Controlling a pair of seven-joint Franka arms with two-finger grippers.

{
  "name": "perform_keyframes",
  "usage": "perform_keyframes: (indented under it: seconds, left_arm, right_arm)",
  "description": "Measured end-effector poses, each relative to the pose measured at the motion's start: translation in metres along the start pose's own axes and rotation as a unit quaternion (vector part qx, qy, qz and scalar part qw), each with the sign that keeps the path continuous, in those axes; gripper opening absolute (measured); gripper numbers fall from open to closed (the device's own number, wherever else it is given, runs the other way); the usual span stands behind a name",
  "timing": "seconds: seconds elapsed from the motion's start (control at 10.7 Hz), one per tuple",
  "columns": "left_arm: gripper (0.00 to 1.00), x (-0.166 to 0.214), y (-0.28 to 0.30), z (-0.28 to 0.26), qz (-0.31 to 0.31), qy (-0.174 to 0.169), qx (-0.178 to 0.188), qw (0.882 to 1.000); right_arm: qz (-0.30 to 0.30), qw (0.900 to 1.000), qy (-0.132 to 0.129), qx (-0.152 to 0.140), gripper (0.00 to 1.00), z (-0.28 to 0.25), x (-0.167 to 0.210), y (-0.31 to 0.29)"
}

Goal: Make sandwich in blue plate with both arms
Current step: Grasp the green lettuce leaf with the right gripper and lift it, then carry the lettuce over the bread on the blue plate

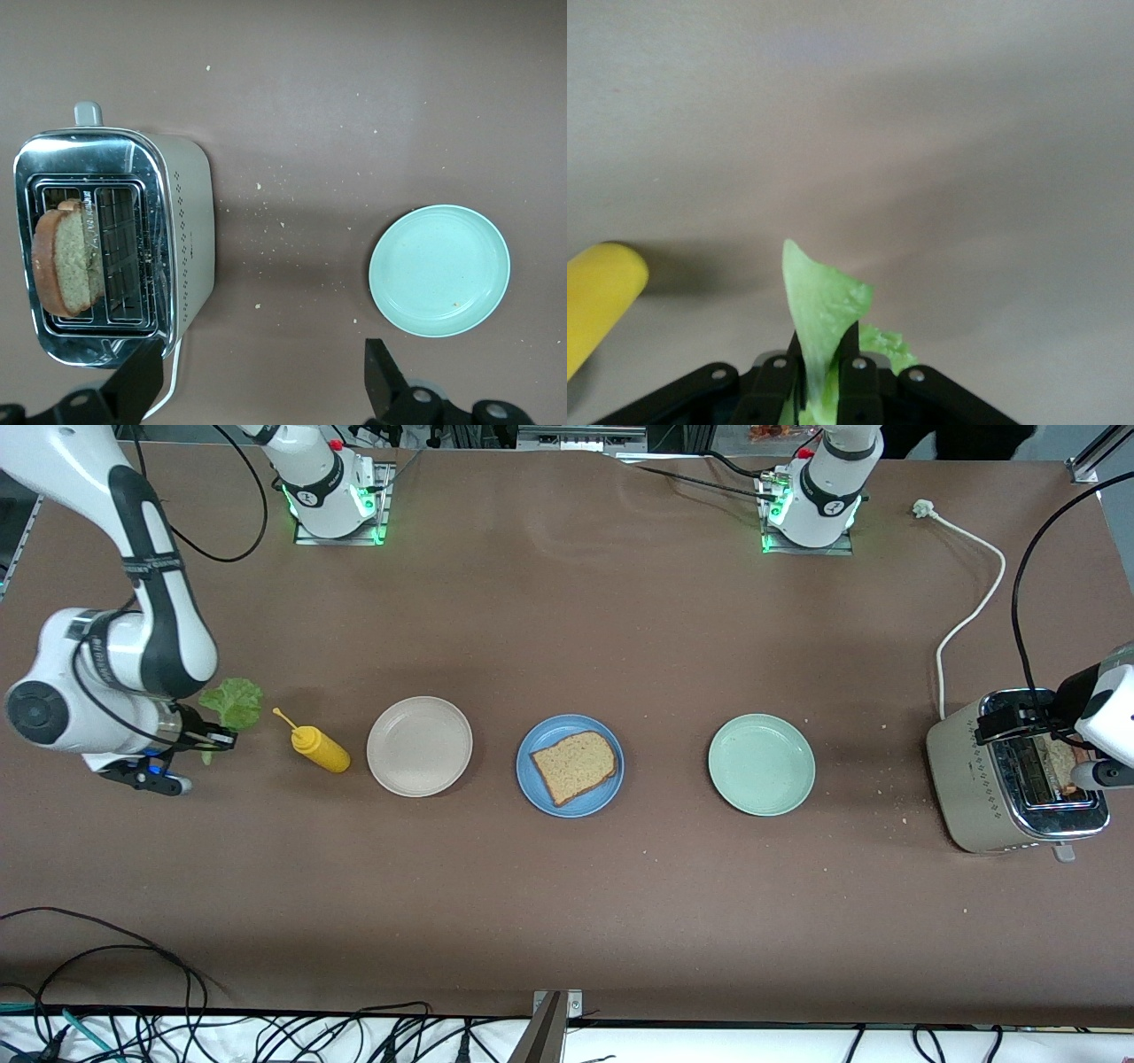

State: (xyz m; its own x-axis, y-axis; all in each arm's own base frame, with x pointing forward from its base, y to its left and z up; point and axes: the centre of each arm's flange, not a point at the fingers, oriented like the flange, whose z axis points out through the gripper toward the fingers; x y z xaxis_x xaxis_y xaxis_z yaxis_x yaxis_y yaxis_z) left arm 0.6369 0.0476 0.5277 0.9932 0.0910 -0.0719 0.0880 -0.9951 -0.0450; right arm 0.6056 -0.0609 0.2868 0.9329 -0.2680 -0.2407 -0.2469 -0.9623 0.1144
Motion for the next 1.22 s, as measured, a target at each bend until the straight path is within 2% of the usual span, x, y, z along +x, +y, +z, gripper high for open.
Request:
perform_keyframes:
  seconds: [0.28,0.47,0.84,0.94,1.22]
  left_arm:
    - [1.0,0.0,0.0,0.0,0.0,0.0,0.0,1.0]
    - [1.0,0.0,0.0,0.0,0.0,0.0,0.0,1.0]
    - [1.0,0.0,-0.001,0.001,-0.001,-0.001,0.0,1.0]
    - [1.0,0.0,-0.002,0.001,-0.001,-0.001,0.0,1.0]
    - [1.0,0.0,-0.003,0.001,-0.002,-0.001,0.0,1.0]
  right_arm:
    - [-0.002,0.999,-0.042,-0.01,0.16,-0.076,-0.005,-0.002]
    - [-0.002,0.998,-0.052,-0.018,0.16,-0.119,-0.015,-0.023]
    - [0.084,0.995,-0.037,-0.046,0.15,-0.134,-0.06,-0.15]
    - [0.118,0.992,-0.033,-0.036,0.16,-0.131,-0.075,-0.19]
    - [0.207,0.978,0.013,0.009,0.15,-0.105,-0.103,-0.3]
